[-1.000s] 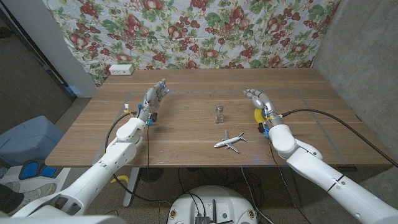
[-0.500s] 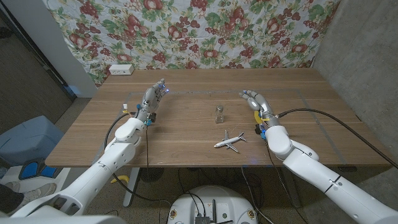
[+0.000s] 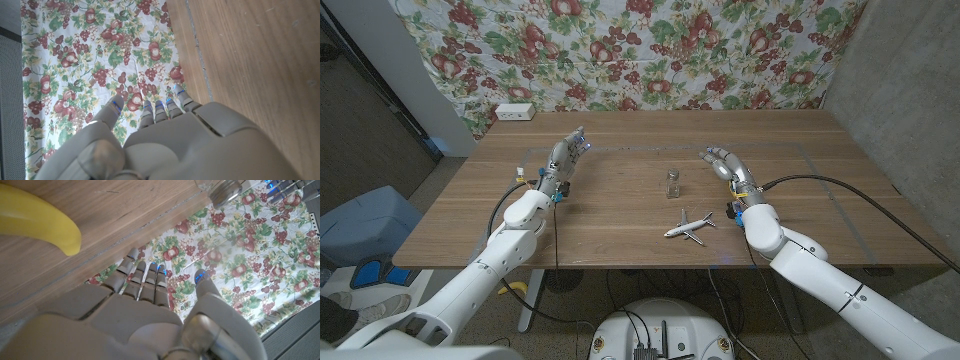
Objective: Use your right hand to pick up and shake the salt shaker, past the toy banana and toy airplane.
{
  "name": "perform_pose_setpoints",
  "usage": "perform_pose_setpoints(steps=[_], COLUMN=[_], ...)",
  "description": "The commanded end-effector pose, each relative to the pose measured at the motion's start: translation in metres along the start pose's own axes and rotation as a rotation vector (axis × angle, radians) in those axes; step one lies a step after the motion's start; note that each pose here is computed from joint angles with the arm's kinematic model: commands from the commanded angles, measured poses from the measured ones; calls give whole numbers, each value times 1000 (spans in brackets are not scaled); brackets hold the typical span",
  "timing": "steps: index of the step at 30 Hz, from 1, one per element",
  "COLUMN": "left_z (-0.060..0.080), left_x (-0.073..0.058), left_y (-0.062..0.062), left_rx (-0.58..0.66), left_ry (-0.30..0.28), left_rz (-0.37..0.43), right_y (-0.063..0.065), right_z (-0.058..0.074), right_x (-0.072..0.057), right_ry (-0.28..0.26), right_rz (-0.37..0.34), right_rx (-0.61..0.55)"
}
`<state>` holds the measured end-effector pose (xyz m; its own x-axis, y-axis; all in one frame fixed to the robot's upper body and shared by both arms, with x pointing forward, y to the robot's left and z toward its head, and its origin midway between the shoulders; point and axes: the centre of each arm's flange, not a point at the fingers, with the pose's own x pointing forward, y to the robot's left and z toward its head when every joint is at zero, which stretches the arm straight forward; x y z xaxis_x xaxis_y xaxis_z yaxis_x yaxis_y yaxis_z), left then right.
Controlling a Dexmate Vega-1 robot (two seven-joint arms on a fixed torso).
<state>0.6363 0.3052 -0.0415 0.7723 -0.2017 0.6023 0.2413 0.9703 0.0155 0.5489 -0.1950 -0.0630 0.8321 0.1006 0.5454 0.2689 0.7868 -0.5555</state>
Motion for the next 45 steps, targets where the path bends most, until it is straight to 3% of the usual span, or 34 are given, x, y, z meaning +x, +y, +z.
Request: perform_pose_setpoints(steps=[1, 18, 45], left_z=[0, -2, -2], left_x=[2, 7, 4], left_y=[0, -3, -6], left_rx=[-3, -7, -9], left_ry=[-3, -3, -6], left_rz=[-1, -6, -8], right_y=[8, 15, 36], right_z=[3, 9, 15], right_x=[-2, -4, -15], right_ry=[7, 7, 19], right_rz=[17, 13, 45], right_rx=[-47, -122, -217])
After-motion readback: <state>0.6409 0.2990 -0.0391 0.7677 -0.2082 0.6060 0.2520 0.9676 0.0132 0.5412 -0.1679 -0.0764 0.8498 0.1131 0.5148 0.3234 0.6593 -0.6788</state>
